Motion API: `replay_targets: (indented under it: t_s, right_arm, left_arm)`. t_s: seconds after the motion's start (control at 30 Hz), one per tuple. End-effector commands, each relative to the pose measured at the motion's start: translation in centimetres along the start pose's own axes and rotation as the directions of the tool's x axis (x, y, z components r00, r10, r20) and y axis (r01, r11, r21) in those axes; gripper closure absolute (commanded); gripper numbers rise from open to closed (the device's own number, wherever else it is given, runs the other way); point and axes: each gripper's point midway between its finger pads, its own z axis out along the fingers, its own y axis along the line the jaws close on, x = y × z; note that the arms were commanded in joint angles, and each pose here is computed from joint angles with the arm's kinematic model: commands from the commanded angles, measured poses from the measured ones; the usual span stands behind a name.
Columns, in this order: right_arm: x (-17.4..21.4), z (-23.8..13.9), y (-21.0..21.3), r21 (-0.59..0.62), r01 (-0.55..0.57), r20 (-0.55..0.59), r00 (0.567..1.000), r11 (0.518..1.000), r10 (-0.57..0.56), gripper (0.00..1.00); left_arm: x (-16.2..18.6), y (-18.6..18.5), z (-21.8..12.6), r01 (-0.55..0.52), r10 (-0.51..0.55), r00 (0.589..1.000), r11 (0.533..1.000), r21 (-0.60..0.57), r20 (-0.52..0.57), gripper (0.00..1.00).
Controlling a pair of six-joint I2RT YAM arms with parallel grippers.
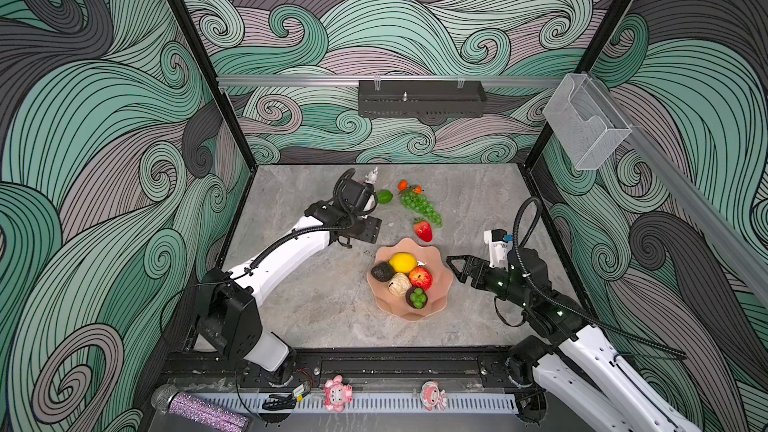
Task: Place and organize the fake fruits in the fruit bowl
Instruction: 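Reach the left gripper to the green lime near the grapes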
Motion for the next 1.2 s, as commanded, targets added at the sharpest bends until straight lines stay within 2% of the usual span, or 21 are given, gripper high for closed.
replay_targets:
  t_s: [0.0, 0.13, 0.27, 0.43, 0.63, 0.87, 1.17]
  right_arm:
    - [-1.0, -0.9, 0.6, -0.002, 0.017, 0.031, 0.999, 1.0, -0.017, 0.08]
    - [-0.8, -1.2, 0.5, 0.004, 0.022, 0.024, 0.999, 1.0, -0.022, 0.07]
    - [-0.4, -0.8, 0.4, -0.001, 0.01, 0.011, 1.0, 1.0, -0.01, 0.07]
    - [-0.4, -0.6, 0.4, -0.001, 0.009, -0.003, 1.0, 1.0, -0.009, 0.08]
    - [0.0, -0.4, -0.3, 0.032, 0.013, -0.016, 1.0, 0.999, -0.013, 0.07]
    - [0.5, 0.5, -1.3, 0.065, -0.011, -0.026, 1.0, 0.998, 0.012, 0.08]
    - [0.9, 1.3, -2.0, 0.087, -0.014, -0.048, 0.999, 0.996, 0.018, 0.07]
  left_arm:
    - [-3.4, 2.1, 1.4, 0.142, -0.14, 0.988, 0.989, -0.031, 0.066, 0.25]
    - [-4.4, 4.3, 4.1, 0.2, -0.198, 0.979, 0.979, -0.04, 0.044, 0.22]
    - [-5.8, 4.3, 7.7, 0.162, -0.162, 0.987, 0.986, 0.027, -0.007, 0.21]
    - [-7.9, 2.4, 12.1, 0.013, -0.014, 1.0, 0.99, 0.14, 0.009, 0.21]
    - [-10.4, 0.3, 15.3, -0.138, 0.11, 0.986, 0.959, 0.249, 0.123, 0.22]
    - [-11.1, -0.4, 18.7, -0.241, 0.209, 0.968, 0.93, 0.278, 0.138, 0.22]
    - [-11.6, -1.0, 21.5, -0.273, 0.252, 0.962, 0.913, 0.304, 0.107, 0.27]
